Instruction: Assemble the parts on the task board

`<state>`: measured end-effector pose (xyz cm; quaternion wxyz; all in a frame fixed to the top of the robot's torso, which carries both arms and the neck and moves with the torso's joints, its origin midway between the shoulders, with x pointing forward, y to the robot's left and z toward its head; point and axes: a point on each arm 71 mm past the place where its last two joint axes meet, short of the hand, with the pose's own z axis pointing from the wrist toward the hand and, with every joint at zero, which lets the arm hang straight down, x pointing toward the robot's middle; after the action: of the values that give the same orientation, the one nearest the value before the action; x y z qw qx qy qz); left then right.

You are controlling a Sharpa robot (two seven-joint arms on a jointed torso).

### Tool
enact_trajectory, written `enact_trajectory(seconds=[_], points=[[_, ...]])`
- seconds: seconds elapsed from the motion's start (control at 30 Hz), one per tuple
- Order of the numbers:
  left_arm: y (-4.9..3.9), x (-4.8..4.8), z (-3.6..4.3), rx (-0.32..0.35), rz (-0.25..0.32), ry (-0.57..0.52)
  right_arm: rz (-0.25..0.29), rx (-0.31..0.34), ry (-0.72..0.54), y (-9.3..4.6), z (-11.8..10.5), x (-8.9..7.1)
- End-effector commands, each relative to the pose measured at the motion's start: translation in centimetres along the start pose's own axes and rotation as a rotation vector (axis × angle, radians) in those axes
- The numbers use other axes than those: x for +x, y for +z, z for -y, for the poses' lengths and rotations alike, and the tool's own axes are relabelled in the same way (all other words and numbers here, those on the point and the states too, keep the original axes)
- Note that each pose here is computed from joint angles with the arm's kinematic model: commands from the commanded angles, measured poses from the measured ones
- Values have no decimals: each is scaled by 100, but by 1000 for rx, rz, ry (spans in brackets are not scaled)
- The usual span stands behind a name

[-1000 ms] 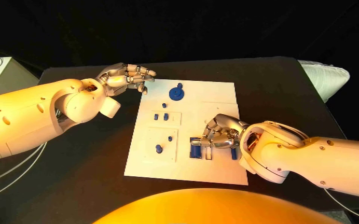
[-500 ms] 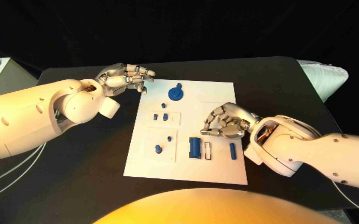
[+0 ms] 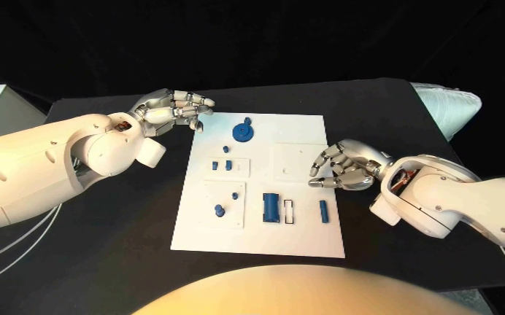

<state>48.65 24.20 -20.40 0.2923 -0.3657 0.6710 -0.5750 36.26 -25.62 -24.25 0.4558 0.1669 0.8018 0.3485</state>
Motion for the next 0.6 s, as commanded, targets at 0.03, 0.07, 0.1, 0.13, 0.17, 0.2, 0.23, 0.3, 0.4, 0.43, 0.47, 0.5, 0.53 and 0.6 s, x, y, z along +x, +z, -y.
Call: enact_trajectory(seconds=[0.03,0.07,0.1,0.13,0.17,0.2,0.23,0.3,0.4,0.43,0.47,0.5,0.53,0.6], points=[[8,12,7,20,-4,1,-75,17,-61,-53,65,25],[9,13,7,20,-4,1,-76,26,-66,-67,83,17],[10,15,5,20,-4,1,-74,41,-72,-92,111,1],[11,17,5,20,-4,1,-70,54,-76,-112,132,-12],[12,19,4,20,-4,0,-65,70,-81,-137,158,-28],[14,22,4,20,-4,0,-61,87,-88,-161,183,-43],[15,24,3,20,-5,0,-57,105,-100,-185,209,-57],[18,29,3,20,-5,0,-58,143,-132,-229,258,-79],[24,35,3,21,-6,0,-64,188,-191,-272,311,-88],[26,37,3,21,-7,0,-67,198,-213,-283,322,-81],[28,40,3,21,-7,-1,-70,207,-232,-293,331,-70],[30,42,3,21,-8,-1,-71,214,-250,-300,336,-58],[31,44,3,21,-9,-1,-71,219,-266,-305,339,-45],[32,46,2,21,-10,-1,-67,225,-294,-311,342,-25]])
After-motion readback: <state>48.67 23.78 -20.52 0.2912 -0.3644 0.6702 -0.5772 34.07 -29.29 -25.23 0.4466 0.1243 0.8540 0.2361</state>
